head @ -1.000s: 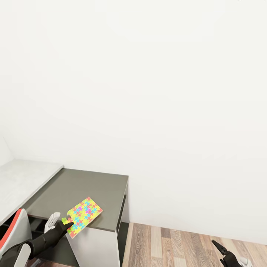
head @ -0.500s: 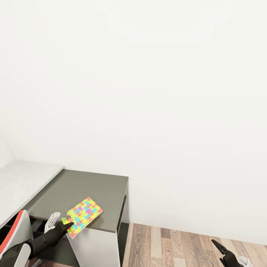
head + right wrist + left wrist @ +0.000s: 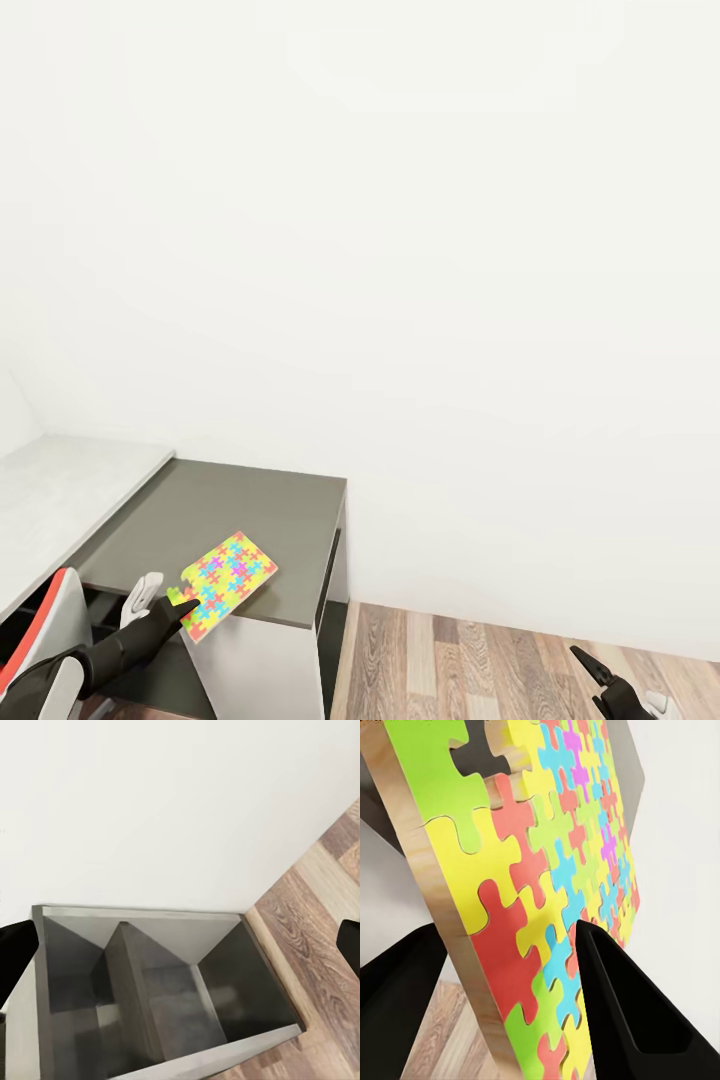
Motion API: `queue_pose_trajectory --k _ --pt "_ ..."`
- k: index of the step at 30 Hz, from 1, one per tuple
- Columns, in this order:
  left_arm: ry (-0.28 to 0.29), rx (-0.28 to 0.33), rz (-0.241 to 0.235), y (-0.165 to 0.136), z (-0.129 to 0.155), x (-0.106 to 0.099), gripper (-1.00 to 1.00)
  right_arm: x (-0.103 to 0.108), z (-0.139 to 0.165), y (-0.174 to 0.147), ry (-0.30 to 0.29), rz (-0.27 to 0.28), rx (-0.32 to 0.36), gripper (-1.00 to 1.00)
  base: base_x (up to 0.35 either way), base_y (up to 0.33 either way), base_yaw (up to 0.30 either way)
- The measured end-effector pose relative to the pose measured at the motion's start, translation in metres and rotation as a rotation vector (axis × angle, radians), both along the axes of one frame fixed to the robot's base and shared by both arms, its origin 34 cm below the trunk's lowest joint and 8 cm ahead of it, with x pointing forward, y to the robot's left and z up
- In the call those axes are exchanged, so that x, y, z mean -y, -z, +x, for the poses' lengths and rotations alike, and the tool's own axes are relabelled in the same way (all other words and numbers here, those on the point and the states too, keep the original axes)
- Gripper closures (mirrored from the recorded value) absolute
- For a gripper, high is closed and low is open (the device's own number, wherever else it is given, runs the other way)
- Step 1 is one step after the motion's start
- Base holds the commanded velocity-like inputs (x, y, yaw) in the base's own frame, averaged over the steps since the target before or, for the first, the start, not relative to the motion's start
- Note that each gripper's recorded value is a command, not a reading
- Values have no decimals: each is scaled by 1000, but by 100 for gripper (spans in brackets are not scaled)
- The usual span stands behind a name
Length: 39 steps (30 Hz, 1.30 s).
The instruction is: Put all the toys in the child's room - the three board games (two on the bed and one on the table), the two jigsaw puzzles on the table, and the tennis ball on the table - inside the toy box on the table in the child's room.
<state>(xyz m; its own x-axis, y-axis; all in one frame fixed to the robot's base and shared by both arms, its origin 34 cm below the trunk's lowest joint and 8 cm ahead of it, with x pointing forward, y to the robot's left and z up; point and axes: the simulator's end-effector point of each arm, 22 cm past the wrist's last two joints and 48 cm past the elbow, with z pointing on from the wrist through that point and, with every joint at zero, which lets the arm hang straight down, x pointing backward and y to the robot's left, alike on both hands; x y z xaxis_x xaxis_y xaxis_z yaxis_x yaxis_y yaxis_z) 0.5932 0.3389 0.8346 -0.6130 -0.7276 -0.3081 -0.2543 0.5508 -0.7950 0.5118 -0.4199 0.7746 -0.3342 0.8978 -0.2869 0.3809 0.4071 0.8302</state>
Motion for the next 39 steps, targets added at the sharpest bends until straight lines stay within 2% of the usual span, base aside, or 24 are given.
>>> queue_pose_trajectory --k 18,23,30,33,36,39 --pt "7 1 -1 -11 -4 2 100 0 2 -16 -7 -8 16 -100 0 0 0" --pt "27 -18 -27 -21 -7 3 100 0 0 -20 -7 -7 17 -100 0 0 0" --pt "73 -14 -60 -67 1 3 100 0 -2 -26 -8 -8 18 -100 0 0 0" --pt "86 -11 -57 -81 1 2 100 1 -3 -29 -8 -9 17 -100 0 0 0" --pt "90 2 -42 -96 2 -9 100 1 -5 -31 -7 -10 16 -100 0 0 0" --pt "101 27 -52 -111 1 -18 100 1 -6 -32 -7 -10 15 -100 0 0 0"
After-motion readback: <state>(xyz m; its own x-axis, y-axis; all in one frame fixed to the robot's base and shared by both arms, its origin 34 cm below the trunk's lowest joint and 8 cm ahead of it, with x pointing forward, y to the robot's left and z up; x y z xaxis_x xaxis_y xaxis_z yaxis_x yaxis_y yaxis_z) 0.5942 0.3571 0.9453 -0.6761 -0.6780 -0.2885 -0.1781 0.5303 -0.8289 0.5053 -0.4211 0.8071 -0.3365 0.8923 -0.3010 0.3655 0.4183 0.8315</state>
